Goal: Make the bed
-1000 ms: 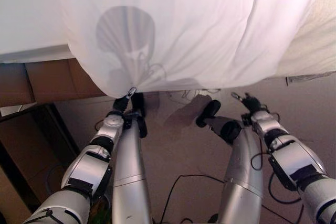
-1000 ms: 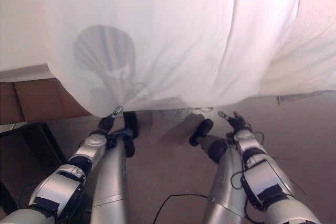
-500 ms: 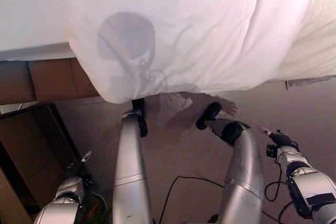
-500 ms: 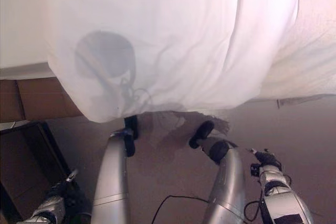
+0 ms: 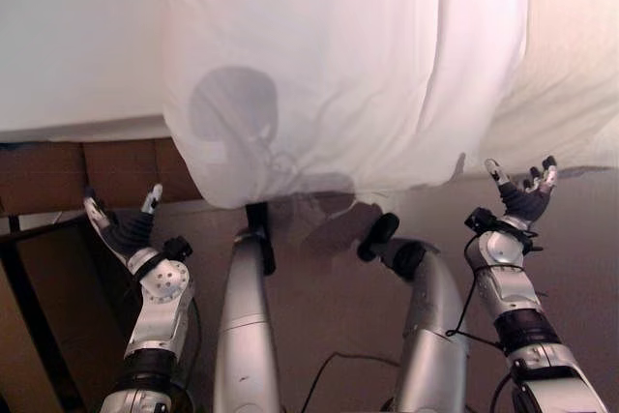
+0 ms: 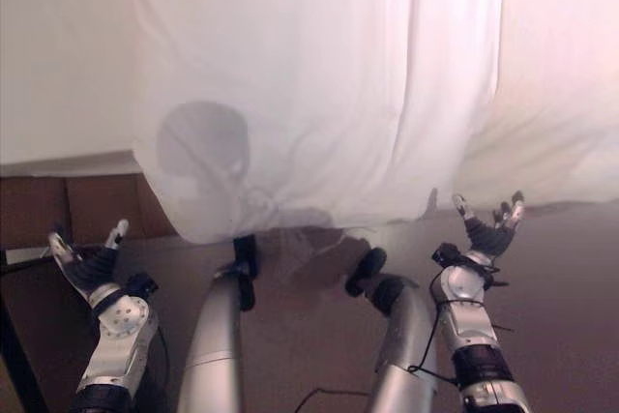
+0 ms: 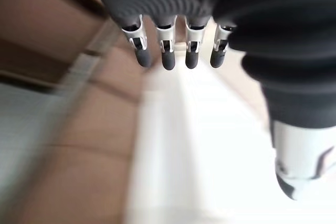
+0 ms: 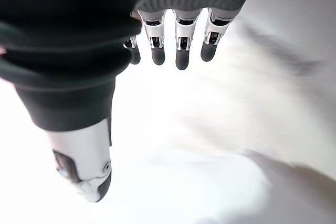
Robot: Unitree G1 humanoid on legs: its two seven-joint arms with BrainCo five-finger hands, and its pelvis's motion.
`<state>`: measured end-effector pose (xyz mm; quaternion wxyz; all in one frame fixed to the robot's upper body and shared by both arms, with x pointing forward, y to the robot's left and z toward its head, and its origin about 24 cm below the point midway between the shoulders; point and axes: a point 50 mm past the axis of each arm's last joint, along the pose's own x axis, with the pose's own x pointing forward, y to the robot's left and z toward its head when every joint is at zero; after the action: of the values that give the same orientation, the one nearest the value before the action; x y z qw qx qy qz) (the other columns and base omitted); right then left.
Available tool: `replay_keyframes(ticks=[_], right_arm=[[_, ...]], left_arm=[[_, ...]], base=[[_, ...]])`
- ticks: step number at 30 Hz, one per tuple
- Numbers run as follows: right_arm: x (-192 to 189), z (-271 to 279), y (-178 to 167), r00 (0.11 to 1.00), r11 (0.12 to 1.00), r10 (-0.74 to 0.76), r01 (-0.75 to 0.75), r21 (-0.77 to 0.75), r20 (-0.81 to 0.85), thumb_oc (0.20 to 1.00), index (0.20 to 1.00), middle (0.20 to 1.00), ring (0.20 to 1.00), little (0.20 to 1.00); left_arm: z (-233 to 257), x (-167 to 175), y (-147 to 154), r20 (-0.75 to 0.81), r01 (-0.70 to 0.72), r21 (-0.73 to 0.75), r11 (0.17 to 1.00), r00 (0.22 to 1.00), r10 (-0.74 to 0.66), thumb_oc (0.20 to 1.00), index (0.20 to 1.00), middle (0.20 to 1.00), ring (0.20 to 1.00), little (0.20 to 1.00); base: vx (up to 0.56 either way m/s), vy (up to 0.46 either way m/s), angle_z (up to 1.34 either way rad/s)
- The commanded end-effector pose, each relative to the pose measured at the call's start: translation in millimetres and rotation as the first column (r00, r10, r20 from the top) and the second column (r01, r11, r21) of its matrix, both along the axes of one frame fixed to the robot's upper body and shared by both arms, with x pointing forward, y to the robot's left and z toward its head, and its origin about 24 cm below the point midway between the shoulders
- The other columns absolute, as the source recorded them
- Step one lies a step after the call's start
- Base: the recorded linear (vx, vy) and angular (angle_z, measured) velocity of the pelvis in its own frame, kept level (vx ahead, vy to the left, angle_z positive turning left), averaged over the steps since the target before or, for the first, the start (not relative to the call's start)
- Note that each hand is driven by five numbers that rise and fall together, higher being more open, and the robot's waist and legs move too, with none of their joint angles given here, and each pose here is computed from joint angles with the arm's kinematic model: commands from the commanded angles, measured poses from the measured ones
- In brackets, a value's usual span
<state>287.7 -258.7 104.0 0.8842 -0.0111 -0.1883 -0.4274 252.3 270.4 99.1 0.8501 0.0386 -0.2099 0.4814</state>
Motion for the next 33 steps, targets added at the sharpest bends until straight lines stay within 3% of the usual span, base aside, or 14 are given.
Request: replay_keyframes(ticks=[1, 5, 9, 11, 13, 14, 15, 16, 17, 18, 20, 23, 26, 33], right_arm=[[-19.3, 20.7, -16.7, 0.977, 0.971, -0.187, 0.200, -0.130, 0.103, 1.000, 1.000, 1.000, 1.000, 1.000], [-24.2, 32.9, -15.6, 0.958, 0.942, -0.249, 0.274, -0.195, 0.145, 1.000, 1.000, 1.000, 1.000, 1.000], [-25.0, 50.3, -3.3, 0.964, 0.917, -0.174, 0.233, -0.324, 0.201, 1.000, 1.000, 1.000, 1.000, 1.000], [-21.1, 58.7, 12.9, 0.980, 0.902, -0.016, 0.099, -0.421, 0.197, 1.000, 1.000, 1.000, 1.000, 1.000], [-18.6, 66.6, 32.3, 0.947, 0.878, 0.269, -0.165, -0.450, 0.176, 1.000, 1.000, 1.000, 1.000, 1.000], [-18.6, 66.7, 32.0, 0.947, 0.878, 0.270, -0.166, -0.450, 0.176, 1.000, 1.000, 1.000, 1.000, 1.000], [-13.7, 72.1, 43.3, 0.856, 0.773, 0.508, -0.405, -0.488, 0.095, 1.000, 1.000, 1.000, 1.000, 1.000], [-8.3, 72.8, 46.0, 0.825, 0.744, 0.561, -0.464, -0.482, 0.072, 1.000, 1.000, 1.000, 1.000, 1.000], [8.5, 70.6, 63.0, 0.749, 0.690, 0.661, -0.588, -0.423, 0.037, 1.000, 1.000, 1.000, 1.000, 1.000], [9.5, 71.9, 62.3, 0.748, 0.689, 0.662, -0.588, -0.424, 0.039, 1.000, 1.000, 1.000, 1.000, 1.000], [26.2, 79.9, 78.5, 0.680, 0.637, 0.732, -0.663, -0.394, 0.039, 1.000, 1.000, 1.000, 1.000, 1.000], [50.7, 83.5, 100.6, 0.580, 0.568, 0.813, -0.770, -0.290, 0.053, 1.000, 1.000, 1.000, 1.000, 1.000], [72.2, 80.2, 119.5, 0.530, 0.535, 0.844, -0.830, -0.157, 0.077, 1.000, 1.000, 1.000, 1.000, 1.000], [85.3, 86.3, 137.9, 0.480, 0.486, 0.874, -0.868, -0.102, 0.074, 1.000, 1.000, 1.000, 1.000, 1.000]], left_arm=[[18.0, -17.8, 12.3, 0.129, -0.139, 0.073, 0.988, 0.983, 0.129, 1.000, 1.000, 1.000, 1.000, 1.000], [44.0, -25.6, 12.7, 0.262, -0.197, 0.116, 0.974, 0.952, 0.162, 1.000, 1.000, 1.000, 1.000, 1.000], [65.2, -31.9, 10.7, 0.373, -0.232, 0.149, 0.961, 0.914, 0.163, 1.000, 1.000, 1.000, 1.000, 1.000], [79.7, -28.2, -1.3, 0.388, -0.125, 0.237, 0.963, 0.921, 0.024, 1.000, 1.000, 1.000, 1.000, 1.000], [91.4, -18.9, -13.4, 0.343, 0.073, 0.365, 0.928, 0.916, -0.207, 1.000, 1.000, 1.000, 1.000, 1.000], [91.6, -18.7, -13.2, 0.343, 0.075, 0.365, 0.928, 0.916, -0.209, 1.000, 1.000, 1.000, 1.000, 1.000], [99.8, -6.8, -23.3, 0.244, 0.341, 0.450, 0.825, 0.842, -0.481, 1.000, 1.000, 1.000, 1.000, 1.000], [102.4, 1.7, -32.1, 0.158, 0.442, 0.498, 0.746, 0.800, -0.579, 1.000, 1.000, 1.000, 1.000, 1.000], [96.3, 24.4, -48.4, 0.120, 0.648, 0.405, 0.645, 0.661, -0.740, 1.000, 1.000, 1.000, 1.000, 1.000], [97.6, 26.0, -47.2, 0.123, 0.654, 0.404, 0.640, 0.654, -0.747, 1.000, 1.000, 1.000, 1.000, 1.000], [83.5, 52.5, -67.8, 0.141, 0.810, 0.245, 0.533, 0.514, -0.846, 1.000, 1.000, 1.000, 1.000, 1.000], [71.9, 80.9, -100.7, 0.080, 0.901, 0.136, 0.412, 0.405, -0.911, 1.000, 1.000, 1.000, 1.000, 1.000], [72.4, 100.9, -127.9, 0.049, 0.925, 0.090, 0.369, 0.366, -0.929, 1.000, 1.000, 1.000, 1.000, 1.000], [72.4, 117.1, -144.6, 0.016, 0.938, 0.025, 0.346, 0.346, -0.938, 1.000, 1.000, 1.000, 1.000, 1.000]], base=[[0.07, 0.014, 0.04], [0.10, 0.012, 0.10], [0.12, 0.021, 0.07], [0.07, 0.025, 0.17], [0.01, 0.020, 0.11], [0.00, 0.041, 0.02], [-0.02, 0.051, 0.01], [-0.05, 0.086, 0.01], [-0.04, 0.056, 0.03], [-0.05, 0.050, 0.01], [-0.06, 0.032, 0.00], [-0.08, 0.043, -0.03], [-0.06, 0.034, 0.01], [-0.04, 0.005, -0.04]])
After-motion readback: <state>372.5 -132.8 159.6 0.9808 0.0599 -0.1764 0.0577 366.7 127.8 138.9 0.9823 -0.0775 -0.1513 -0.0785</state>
